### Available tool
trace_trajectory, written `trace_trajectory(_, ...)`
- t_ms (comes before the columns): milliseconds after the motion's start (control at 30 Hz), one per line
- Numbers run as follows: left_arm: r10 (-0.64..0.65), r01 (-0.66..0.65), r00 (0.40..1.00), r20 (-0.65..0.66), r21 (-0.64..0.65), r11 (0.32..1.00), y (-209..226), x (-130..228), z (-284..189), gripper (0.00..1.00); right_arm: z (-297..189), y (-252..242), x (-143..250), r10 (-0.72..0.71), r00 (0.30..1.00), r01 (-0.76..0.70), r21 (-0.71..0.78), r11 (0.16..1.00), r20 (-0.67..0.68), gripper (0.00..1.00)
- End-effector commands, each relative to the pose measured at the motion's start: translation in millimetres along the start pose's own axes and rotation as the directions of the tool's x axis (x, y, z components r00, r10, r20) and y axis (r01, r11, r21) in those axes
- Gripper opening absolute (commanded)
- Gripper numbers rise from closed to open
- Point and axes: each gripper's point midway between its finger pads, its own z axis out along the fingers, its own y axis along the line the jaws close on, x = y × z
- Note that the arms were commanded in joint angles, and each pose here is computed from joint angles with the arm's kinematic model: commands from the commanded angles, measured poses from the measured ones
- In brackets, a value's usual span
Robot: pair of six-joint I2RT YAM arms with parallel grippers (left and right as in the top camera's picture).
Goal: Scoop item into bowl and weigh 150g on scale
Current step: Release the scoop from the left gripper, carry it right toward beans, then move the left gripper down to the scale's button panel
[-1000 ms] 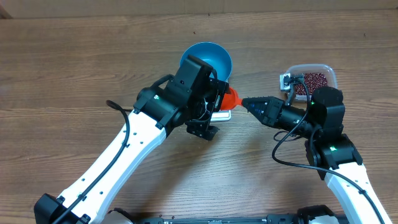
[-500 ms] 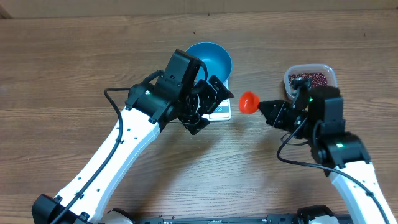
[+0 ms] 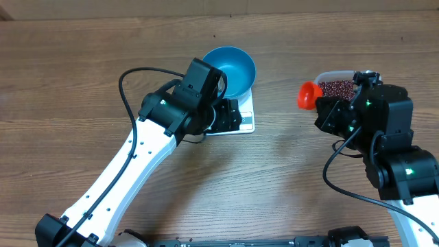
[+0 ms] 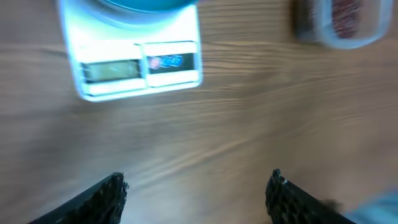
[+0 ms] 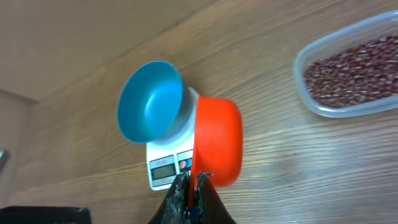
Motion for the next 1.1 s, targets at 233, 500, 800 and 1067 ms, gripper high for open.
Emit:
trace_trajectory(233,0.180,-0.170,0.982,0.050,-0.157,0.973,25.7,-13.9,-5.7,0.17,-9.9,-1.0,-10.1,-0.016,0.999,0.015,0.031,0.999,0.044,0.04)
trace_trajectory(500,0.279,-0.254,0.958,0.067,-0.258,0.932,32.7,-19.6,-5.6,0.04,-9.9,-0.6,-9.6,-0.010,0.999,0.008,0.028,1.000,0.041,0.04)
trace_trajectory(800,0.546,-0.486,0.833,0.088,-0.355,0.798,6.9,-19.5,5.1,0.05,-9.9,-0.3,-10.4,0.001,0.999,-0.002,0.026,1.000,0.045,0.04)
trace_trajectory(1067,0.548,-0.498,0.827,0.128,-0.285,0.819,15.1,0.0,63.0,0.04,-9.9,1.3,-9.4,0.017,0.999,-0.018,0.016,1.000,0.039,0.04)
